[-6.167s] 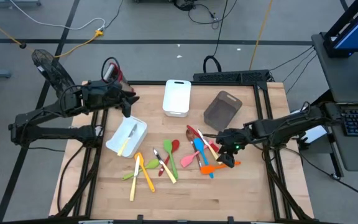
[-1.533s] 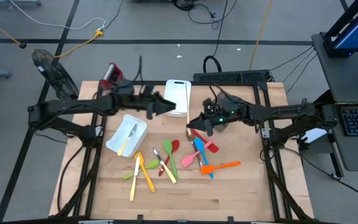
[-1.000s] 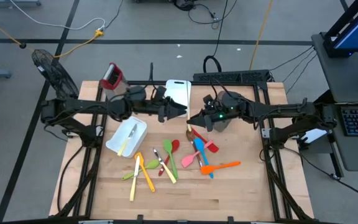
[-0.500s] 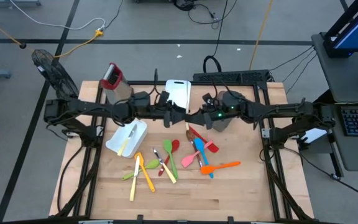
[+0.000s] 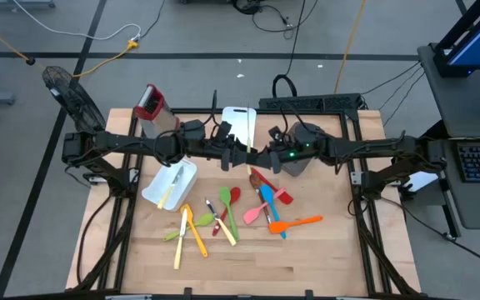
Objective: Pick & Place Kitchen Items
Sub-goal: Put the yellow table knife into the bottom white bin
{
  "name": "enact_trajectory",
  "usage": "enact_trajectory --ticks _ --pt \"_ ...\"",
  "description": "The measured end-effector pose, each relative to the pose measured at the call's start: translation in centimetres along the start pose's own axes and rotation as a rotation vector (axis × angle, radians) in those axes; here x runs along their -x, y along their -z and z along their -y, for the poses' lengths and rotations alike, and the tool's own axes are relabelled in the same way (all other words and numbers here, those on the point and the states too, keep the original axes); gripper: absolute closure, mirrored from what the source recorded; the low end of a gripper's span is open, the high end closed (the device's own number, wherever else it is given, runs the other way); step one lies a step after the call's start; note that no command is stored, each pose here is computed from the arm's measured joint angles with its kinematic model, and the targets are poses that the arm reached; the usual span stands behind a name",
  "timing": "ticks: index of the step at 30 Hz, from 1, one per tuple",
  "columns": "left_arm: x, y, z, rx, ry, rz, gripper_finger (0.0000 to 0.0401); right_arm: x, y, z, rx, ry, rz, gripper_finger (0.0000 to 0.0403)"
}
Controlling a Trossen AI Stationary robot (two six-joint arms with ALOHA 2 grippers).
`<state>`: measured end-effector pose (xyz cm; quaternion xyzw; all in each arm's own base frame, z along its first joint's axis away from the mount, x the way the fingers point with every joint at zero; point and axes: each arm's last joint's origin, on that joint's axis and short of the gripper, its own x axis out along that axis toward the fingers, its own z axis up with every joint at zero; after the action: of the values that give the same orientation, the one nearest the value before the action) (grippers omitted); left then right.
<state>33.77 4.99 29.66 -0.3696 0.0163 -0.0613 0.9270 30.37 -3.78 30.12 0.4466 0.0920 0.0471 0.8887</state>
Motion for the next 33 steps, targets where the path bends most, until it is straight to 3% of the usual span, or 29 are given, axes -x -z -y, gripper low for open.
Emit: enact_trajectory --ticks 11,14,22,27,33 --pt "0.3 -0.4 -0.6 0.011 0.03 -0.044 0.0352 0.0 0.0 0.0 0.015 -0.002 -0.007 0.0337" --pt "0.4 -0.7 -0.9 0.011 0.025 -0.036 0.0354 0.0 0.0 0.0 0.023 -0.004 -0.007 0.0333" --pt "0.7 -0.9 -1.7 0.03 -0.007 -0.063 0.0354 0.0 0.4 0.3 0.003 0.014 -0.071 0.0238" --pt "1.7 -1.4 -2.5 0.034 -0.118 -0.079 0.0354 0.2 1.3 0.8 -0.039 0.01 -0.219 0.0215" --pt "3.8 -2.0 -2.4 0.028 -0.281 -0.091 0.0354 0.6 2.4 1.9 -0.08 0.12 -0.337 0.0218"
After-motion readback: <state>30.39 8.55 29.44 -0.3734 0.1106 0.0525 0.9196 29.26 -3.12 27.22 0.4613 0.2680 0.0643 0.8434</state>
